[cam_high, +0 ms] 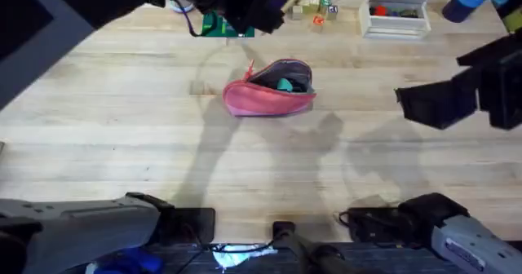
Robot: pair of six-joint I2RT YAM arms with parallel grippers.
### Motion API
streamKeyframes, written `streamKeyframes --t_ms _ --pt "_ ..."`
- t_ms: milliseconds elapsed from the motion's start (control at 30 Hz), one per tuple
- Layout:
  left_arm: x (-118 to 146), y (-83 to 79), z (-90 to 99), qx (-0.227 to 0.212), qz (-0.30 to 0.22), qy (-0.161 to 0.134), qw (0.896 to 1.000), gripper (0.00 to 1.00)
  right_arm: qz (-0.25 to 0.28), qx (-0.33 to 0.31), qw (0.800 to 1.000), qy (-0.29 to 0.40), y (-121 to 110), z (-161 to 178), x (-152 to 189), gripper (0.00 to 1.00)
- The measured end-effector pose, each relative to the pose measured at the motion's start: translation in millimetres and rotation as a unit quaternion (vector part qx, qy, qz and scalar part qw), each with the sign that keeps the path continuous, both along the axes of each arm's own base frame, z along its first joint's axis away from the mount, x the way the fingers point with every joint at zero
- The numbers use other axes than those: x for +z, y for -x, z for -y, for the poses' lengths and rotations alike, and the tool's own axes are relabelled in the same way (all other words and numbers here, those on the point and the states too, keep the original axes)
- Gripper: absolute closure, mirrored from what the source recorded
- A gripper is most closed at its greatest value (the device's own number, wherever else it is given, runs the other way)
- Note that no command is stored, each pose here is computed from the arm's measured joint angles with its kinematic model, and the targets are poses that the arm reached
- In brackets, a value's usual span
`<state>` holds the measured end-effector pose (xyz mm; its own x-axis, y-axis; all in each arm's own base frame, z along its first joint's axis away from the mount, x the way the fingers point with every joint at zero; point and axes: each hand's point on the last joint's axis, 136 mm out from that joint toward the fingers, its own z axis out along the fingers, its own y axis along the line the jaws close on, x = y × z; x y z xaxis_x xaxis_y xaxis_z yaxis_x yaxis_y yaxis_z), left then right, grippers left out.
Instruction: Unzip the bag, pick up the pens from the table one at a time and place them inside, then zip the bag closed.
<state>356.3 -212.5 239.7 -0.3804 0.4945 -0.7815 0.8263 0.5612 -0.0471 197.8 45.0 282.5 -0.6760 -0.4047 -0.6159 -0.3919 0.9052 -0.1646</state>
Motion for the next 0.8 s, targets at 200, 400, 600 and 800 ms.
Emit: streamKeyframes --t_ms 200,400,600,800 --pt "1 14.8 20.7 -0.063 0.026 -0.009 0.998 0.957 0.024 0.006 0.999 -0.049 11 -10 -5 0.006" --pt "-7 30.9 29.9 -0.104 0.01 -0.011 0.995 0.957 0.0 -0.004 0.998 -0.064 16 -12 -24 0.006" --pt "-44 33.3 42.5 -0.13 -0.038 -0.025 0.99 0.957 0.006 -0.006 0.997 -0.071 12 -13 -22 0.005" --pt "-87 36.2 50.7 -0.14 -0.093 -0.051 0.984 0.957 0.01 -0.005 0.997 -0.073 11 -14 -21 0.005"
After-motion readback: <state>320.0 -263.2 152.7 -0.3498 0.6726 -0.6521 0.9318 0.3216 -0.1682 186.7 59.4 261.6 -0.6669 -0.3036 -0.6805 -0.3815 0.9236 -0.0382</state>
